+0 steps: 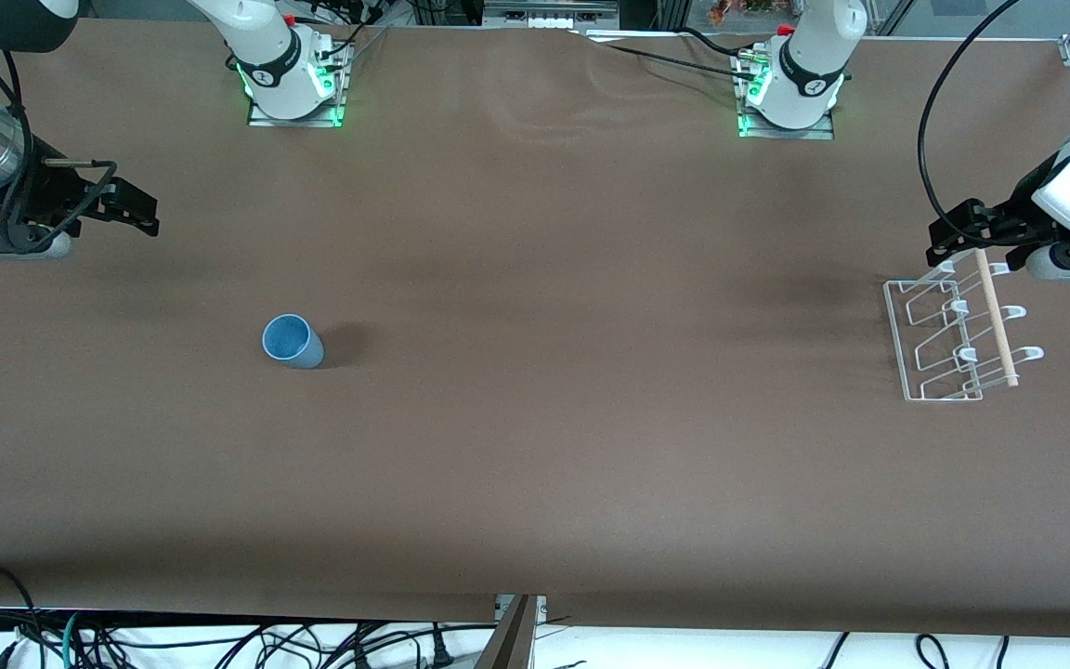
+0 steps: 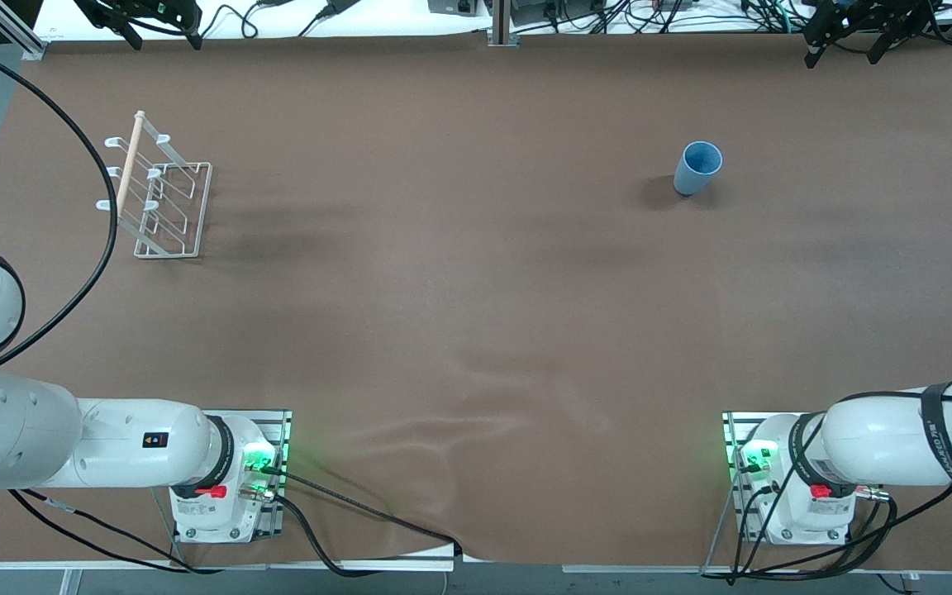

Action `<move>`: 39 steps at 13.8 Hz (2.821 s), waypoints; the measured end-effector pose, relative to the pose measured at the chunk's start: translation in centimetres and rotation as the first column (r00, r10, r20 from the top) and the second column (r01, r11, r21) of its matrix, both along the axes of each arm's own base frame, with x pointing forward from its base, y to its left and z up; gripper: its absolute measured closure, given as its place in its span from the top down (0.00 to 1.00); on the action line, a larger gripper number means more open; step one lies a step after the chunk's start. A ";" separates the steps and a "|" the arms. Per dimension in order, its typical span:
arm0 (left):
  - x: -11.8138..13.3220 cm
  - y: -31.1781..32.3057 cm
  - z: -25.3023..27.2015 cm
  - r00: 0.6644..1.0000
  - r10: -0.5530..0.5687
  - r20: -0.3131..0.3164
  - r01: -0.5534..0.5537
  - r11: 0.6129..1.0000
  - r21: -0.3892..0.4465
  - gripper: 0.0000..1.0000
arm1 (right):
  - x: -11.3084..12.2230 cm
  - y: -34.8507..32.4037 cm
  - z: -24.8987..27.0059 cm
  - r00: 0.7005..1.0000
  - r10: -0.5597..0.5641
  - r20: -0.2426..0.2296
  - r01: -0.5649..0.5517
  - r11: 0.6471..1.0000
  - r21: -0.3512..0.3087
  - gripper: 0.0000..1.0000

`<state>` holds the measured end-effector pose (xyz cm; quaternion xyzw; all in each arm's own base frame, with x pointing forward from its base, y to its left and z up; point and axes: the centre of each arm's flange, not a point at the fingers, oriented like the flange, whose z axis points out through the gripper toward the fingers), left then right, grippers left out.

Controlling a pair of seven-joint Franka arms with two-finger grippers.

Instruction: Transfer cup to left arm and place on rack

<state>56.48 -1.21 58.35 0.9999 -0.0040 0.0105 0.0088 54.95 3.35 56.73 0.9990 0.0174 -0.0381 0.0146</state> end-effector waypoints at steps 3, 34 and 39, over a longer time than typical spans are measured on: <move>0.0 0.0 0.0 1.000 0.000 0.000 0.000 1.000 0.000 1.00 | 0.2 0.0 -0.5 1.000 0.001 -0.007 -0.001 1.000 0.000 1.00; 0.0 0.0 0.0 1.000 0.000 0.000 0.000 1.000 0.000 1.00 | 7.8 4.6 -26.9 0.971 0.127 -0.205 -0.124 0.992 0.024 1.00; 0.0 0.0 0.0 1.000 0.000 0.000 0.000 1.000 0.000 1.00 | 7.6 4.7 -31.9 0.957 0.131 -0.260 -0.128 0.991 0.028 0.99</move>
